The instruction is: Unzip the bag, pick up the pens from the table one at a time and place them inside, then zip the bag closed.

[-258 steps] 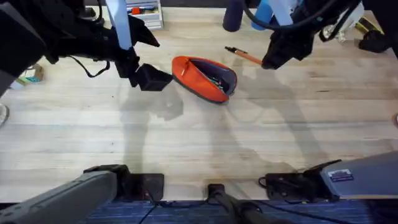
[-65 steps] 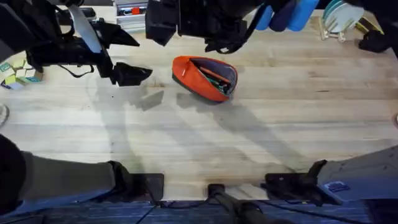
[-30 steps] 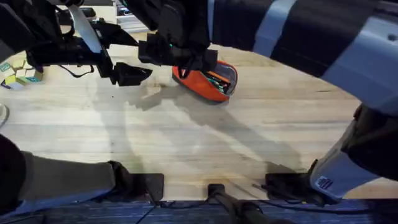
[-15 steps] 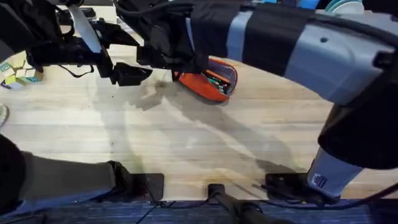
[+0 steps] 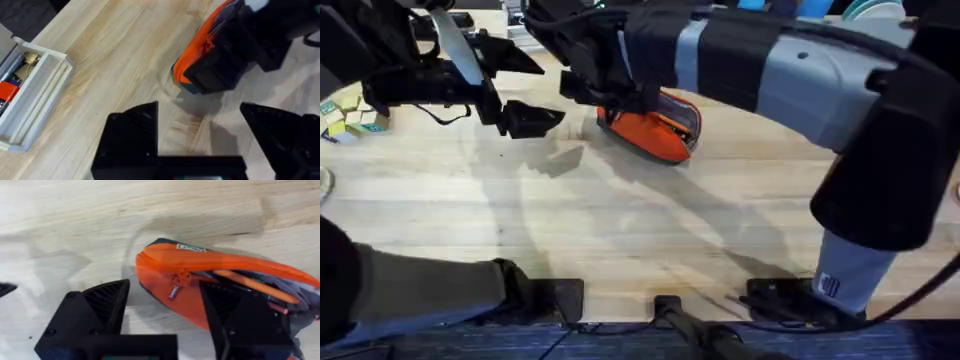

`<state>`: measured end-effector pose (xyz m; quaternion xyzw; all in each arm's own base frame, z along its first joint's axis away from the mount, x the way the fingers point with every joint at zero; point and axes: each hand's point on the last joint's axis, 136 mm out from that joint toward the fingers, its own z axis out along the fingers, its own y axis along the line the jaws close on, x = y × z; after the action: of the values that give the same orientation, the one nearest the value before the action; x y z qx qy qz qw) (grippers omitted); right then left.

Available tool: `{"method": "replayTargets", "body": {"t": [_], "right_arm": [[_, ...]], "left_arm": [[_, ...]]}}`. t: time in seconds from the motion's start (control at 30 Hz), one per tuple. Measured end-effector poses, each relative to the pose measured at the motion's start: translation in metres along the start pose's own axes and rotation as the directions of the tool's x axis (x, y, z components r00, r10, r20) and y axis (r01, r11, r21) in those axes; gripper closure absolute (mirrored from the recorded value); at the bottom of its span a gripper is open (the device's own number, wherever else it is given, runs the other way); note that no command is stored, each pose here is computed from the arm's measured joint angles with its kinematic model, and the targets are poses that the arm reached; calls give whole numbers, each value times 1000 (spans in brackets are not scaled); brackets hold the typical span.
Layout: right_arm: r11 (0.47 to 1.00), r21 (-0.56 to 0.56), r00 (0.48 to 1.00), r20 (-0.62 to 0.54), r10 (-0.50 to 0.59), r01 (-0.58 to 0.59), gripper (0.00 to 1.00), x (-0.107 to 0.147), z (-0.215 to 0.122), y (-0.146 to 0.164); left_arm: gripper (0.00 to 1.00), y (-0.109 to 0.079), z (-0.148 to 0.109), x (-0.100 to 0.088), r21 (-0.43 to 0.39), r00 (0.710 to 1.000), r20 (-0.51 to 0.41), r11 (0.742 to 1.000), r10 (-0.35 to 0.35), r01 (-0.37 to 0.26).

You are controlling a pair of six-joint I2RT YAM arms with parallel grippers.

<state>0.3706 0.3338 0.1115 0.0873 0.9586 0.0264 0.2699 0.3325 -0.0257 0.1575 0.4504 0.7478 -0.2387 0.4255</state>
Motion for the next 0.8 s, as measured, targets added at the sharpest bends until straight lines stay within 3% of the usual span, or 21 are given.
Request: {"method": "replayTargets", "body": {"t": [0.17,0.43,0.67,0.8], "right_arm": [[999,37,1000,-13,23,-22,405,-3,14,-11],[999,42,999,-13,31,-30,713,-4,15,-13],[999,43,999,-13,34,-34,940,-4,15,-14],[999,42,999,-13,34,-34,968,-4,15,-14]], "left_arm": [[7,-1,0,0,2,1000,0,1000,-3,3],[8,-1,0,0,2,1000,0,1000,-3,3],[8,-1,0,0,2,1000,0,1000,-4,4],[7,-1,0,0,2,1000,0,1000,-4,4]]}}
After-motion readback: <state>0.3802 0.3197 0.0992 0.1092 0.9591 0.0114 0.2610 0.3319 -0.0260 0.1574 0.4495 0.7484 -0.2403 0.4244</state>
